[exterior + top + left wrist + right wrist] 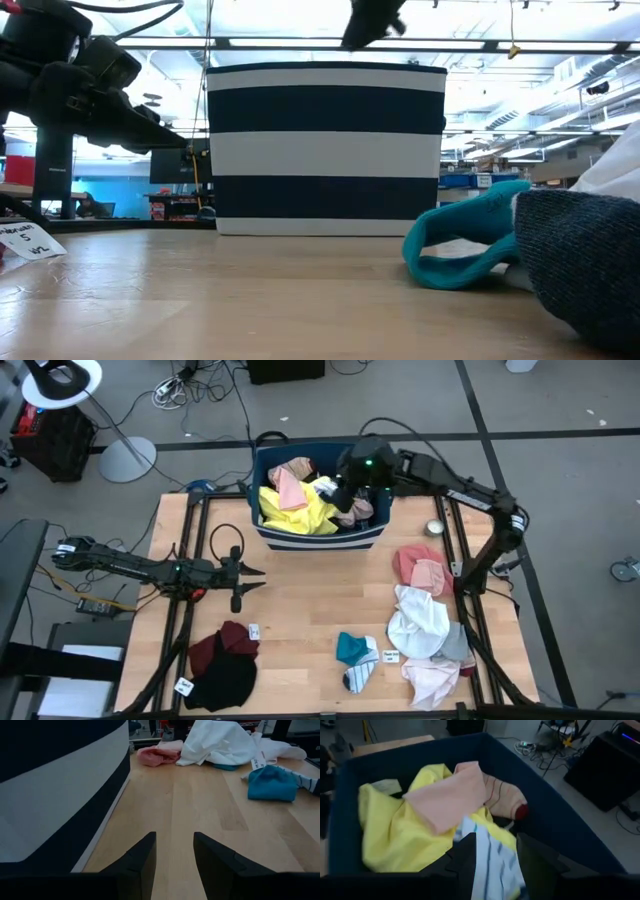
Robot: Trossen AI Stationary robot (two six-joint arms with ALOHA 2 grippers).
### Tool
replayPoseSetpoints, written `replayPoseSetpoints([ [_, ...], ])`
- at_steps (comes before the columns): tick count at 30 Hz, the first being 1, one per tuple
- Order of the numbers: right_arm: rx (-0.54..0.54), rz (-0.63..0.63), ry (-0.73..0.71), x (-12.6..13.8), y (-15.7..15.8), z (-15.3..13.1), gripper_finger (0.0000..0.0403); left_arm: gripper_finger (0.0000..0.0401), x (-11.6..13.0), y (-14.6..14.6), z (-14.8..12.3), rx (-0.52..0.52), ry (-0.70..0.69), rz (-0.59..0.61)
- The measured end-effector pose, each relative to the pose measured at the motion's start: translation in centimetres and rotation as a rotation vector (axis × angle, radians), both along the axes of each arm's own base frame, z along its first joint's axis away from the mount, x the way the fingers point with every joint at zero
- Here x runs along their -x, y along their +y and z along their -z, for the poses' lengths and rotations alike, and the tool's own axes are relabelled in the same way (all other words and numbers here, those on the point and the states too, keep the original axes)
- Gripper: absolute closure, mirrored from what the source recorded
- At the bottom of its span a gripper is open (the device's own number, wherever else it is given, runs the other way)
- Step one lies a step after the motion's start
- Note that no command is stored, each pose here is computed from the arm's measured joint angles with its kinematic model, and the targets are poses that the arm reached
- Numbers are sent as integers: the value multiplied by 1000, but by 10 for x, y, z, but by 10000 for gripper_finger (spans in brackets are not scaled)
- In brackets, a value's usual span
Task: Sort clothes
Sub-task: Put the pink shirt into the blue laundry bin
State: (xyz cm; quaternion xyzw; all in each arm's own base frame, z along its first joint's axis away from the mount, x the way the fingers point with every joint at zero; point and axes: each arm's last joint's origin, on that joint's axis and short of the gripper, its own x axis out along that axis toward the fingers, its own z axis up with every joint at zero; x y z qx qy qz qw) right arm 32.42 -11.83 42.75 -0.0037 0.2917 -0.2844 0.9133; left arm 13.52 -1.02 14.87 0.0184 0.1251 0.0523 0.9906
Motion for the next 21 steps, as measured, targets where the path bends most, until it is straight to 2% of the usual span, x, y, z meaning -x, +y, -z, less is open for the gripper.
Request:
replayPoseSetpoints([
  [4,-48,-19,34,29,19,-14,265,265,0,0,0,0,0,0],
  [11,-113,-79,49,59,58,-20,265,265,0,0,0,0,0,0],
  [17,-185,-109,49,81,86,0,266,265,0,0,0,0,-1,0],
  [21,-226,-88,48,97,102,29,266,265,0,0,0,0,-2,0],
])
